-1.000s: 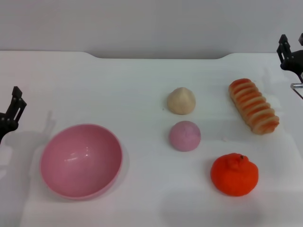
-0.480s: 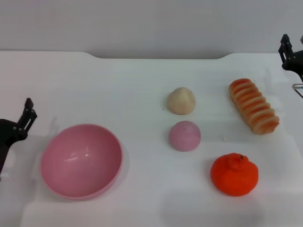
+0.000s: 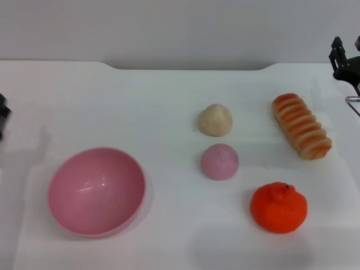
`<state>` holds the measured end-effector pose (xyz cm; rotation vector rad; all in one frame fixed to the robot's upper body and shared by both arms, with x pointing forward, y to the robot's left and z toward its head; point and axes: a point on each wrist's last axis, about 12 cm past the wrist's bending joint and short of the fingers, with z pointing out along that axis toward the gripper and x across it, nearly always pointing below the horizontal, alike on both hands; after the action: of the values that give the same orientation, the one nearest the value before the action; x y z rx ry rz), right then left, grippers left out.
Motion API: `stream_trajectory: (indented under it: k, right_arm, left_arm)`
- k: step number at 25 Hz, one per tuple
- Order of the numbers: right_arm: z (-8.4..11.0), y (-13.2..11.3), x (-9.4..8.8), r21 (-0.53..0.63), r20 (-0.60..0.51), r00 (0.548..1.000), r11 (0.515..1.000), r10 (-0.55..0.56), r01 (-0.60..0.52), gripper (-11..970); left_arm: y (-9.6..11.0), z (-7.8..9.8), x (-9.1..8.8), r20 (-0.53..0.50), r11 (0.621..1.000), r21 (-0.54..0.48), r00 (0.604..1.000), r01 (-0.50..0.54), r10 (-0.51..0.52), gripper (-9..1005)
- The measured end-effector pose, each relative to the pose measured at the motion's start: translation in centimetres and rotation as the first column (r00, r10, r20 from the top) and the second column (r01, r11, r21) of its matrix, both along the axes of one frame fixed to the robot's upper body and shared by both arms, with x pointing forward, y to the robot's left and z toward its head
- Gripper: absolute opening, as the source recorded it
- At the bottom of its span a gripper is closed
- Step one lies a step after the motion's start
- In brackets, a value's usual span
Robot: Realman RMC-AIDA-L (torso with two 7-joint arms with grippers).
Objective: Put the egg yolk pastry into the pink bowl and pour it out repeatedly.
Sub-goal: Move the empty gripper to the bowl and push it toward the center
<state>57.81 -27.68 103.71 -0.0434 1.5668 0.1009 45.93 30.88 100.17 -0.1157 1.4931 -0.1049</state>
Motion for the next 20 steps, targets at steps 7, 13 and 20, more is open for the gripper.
stream_trajectory:
  k: [7,13,20]
  right_arm:
    - [-0.4,0.0,-0.4,0.01,-0.014,1.0,1.0,-0.003,0.003,495]
    - [-0.6,-0.2,-0.7,0.034,-0.024,1.0,0.999,-0.012,0.013,495]
    - [-0.7,-0.3,-0.8,0.032,-0.026,1.0,0.999,-0.013,0.014,494]
  left_arm:
    - [3.6,3.9,5.1,0.118,0.932,-0.321,0.983,0.17,-0.139,860]
    - [5.8,8.1,10.0,-0.026,0.833,-0.442,0.923,0.334,-0.384,860]
    - [5.5,17.1,11.1,-0.257,0.699,-0.427,0.664,0.573,-0.702,860]
